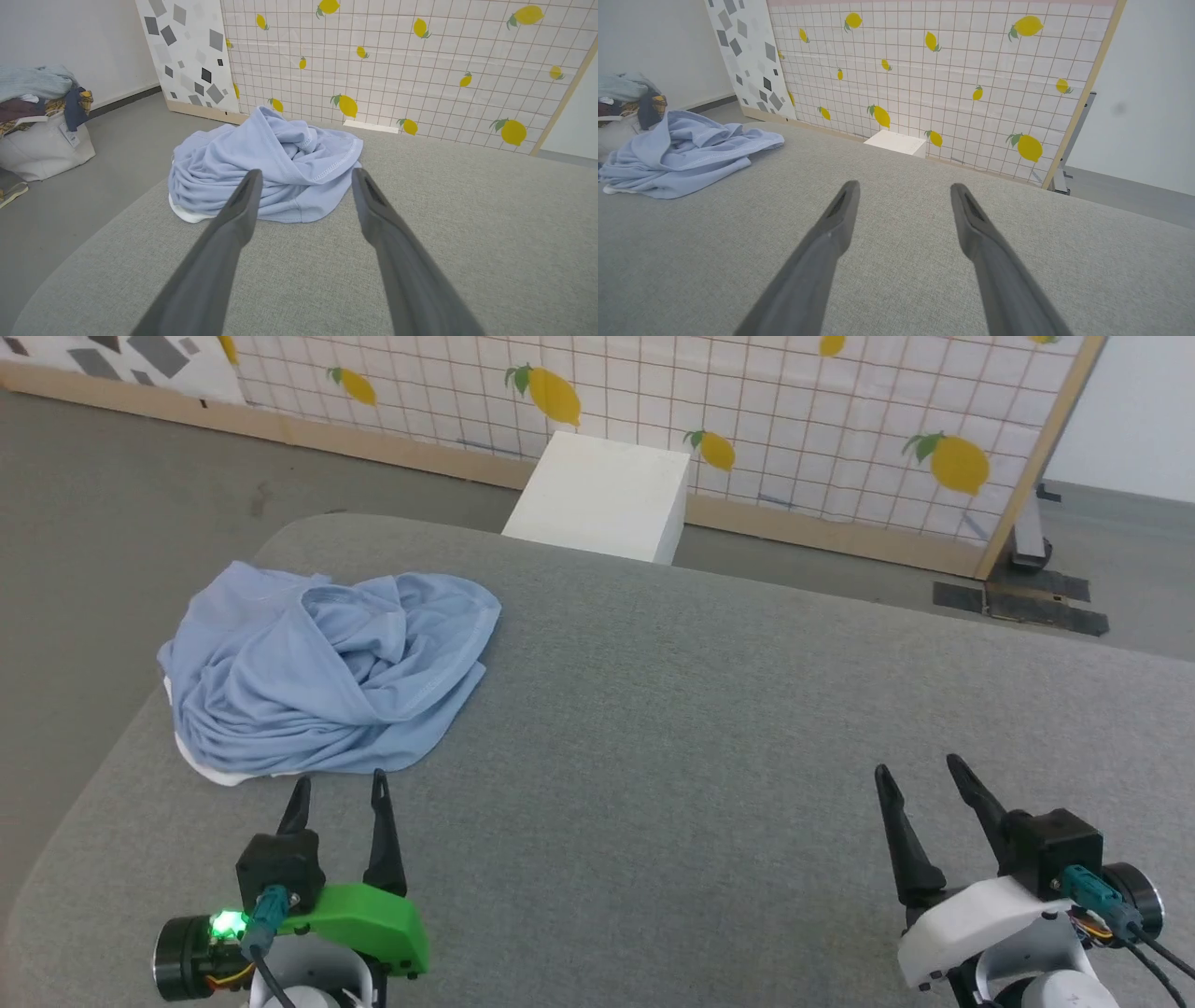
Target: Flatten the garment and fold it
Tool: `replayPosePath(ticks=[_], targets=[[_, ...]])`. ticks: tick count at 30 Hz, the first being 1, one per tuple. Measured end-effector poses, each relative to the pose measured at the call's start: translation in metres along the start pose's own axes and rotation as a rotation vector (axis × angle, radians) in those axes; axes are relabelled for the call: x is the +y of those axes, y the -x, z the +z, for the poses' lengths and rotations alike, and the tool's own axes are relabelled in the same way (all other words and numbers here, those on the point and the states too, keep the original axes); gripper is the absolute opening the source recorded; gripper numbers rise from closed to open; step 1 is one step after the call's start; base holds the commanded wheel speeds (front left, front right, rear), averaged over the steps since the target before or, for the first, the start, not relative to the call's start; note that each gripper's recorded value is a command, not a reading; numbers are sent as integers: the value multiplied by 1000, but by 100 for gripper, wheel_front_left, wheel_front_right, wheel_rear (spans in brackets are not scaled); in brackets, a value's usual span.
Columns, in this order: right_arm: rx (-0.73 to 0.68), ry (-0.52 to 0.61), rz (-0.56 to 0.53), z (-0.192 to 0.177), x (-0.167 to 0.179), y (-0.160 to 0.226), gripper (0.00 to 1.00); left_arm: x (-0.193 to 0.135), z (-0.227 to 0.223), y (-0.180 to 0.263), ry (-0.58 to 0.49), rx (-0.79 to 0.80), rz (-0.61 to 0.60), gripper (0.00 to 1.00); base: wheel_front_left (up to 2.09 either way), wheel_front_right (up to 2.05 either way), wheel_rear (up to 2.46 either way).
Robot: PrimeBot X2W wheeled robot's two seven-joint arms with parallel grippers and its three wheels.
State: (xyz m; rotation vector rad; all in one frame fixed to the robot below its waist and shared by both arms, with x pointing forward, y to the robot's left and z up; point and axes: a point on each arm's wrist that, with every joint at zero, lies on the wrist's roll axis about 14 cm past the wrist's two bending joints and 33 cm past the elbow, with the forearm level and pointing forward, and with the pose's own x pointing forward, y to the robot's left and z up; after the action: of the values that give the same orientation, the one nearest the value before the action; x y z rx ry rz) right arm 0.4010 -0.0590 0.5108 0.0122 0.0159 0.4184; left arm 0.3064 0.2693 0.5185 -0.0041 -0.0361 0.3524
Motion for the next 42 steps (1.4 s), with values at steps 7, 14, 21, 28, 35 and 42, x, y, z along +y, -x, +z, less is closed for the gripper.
replayPosePath(ticks=[7,14,21,28,35,42], targets=[[-2,-8,33,-1,10,-7,100,15,0,6,-5,-5,52,100,0,0,0],[-11,-15,66,1,21,-16,100,29,-1,12,-7,-8,103,100,0,0,0],[-8,-20,101,-2,33,-22,100,43,-2,19,9,-12,157,100,0,0,0],[-11,-21,142,-2,46,-29,100,56,-2,27,6,-17,208,100,0,0,0],[-11,-21,191,-2,63,-34,100,69,-2,37,6,-21,257,100,0,0,0],[-13,-20,240,-1,80,-39,100,85,-2,47,-5,-25,310,100,0,0,0]])
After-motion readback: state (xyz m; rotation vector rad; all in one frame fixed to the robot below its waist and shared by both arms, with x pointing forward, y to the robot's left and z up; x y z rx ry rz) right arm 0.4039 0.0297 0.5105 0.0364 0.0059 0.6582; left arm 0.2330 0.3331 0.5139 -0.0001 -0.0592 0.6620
